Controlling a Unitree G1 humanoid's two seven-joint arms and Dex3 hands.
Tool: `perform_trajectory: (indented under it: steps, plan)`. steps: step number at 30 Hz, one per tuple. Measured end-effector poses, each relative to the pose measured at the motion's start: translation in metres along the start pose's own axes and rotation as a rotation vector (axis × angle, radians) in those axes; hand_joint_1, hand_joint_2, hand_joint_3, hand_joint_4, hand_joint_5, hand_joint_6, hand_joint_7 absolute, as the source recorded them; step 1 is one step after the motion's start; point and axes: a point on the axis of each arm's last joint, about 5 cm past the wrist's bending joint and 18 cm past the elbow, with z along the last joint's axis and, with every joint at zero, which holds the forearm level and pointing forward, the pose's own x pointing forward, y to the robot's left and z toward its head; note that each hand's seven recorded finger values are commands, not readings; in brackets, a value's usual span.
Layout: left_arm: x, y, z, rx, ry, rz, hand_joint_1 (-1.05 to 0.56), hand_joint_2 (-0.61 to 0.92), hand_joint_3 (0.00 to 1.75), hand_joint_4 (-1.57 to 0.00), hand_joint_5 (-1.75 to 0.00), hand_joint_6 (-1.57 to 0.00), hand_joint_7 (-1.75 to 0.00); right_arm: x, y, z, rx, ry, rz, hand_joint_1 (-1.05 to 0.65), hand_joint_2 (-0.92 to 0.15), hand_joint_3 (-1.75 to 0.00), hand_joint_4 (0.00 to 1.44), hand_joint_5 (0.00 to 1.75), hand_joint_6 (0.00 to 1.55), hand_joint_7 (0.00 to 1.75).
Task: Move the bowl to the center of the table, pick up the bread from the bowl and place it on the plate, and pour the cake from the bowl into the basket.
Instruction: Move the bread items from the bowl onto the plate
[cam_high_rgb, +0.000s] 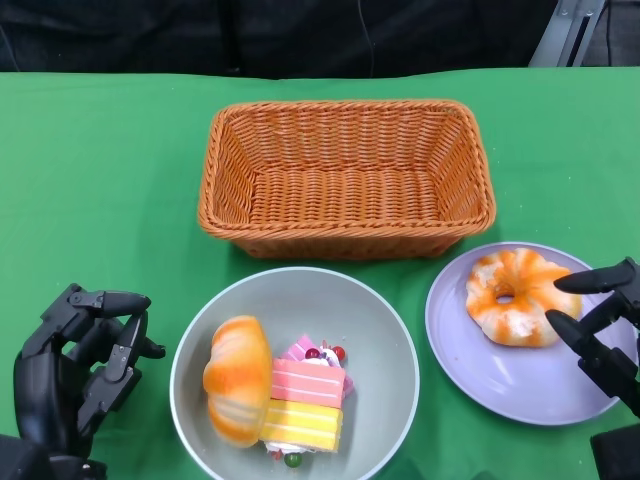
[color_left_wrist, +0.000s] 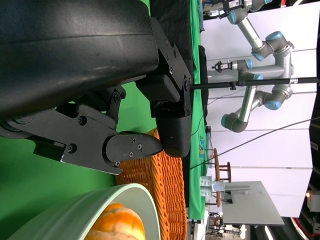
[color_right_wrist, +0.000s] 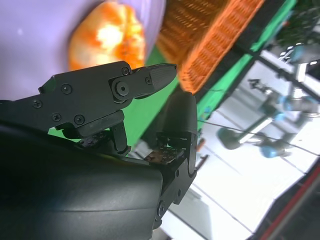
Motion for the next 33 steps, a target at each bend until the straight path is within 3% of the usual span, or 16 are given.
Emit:
perform_trajectory:
  steps: [10,21,28,33]
  plan:
    - [0.001,0.002,0.001,0.007,0.0,-0.003,-0.2,0.89,0.42,-0.8,-1.5,-0.84,-1.16,0.003,0.004,0.026,0.082,-0.116,0.121,-0.33,-0.92,-0.02,0.71,1.54,0.57,0.93]
    - [0.001,0.001,0.0,0.007,0.001,-0.007,-0.21,0.89,0.41,-0.79,-1.51,-0.84,-1.15,0.012,0.011,0.044,0.081,-0.185,0.305,-0.39,-0.89,0.0,0.73,1.19,0.73,0.5]
    - [0.001,0.0,0.0,0.012,0.001,-0.004,-0.21,0.89,0.41,-0.78,-1.51,-0.84,-1.17,0.018,0.013,0.054,0.079,-0.232,0.399,-0.42,-0.87,0.0,0.58,0.87,0.76,0.22]
    - [0.001,-0.001,0.0,0.023,0.005,-0.01,-0.21,0.9,0.39,-0.79,-1.5,-0.84,-1.18,0.021,0.017,0.063,0.086,-0.272,0.449,-0.46,-0.87,0.0,0.54,0.84,0.72,0.13]
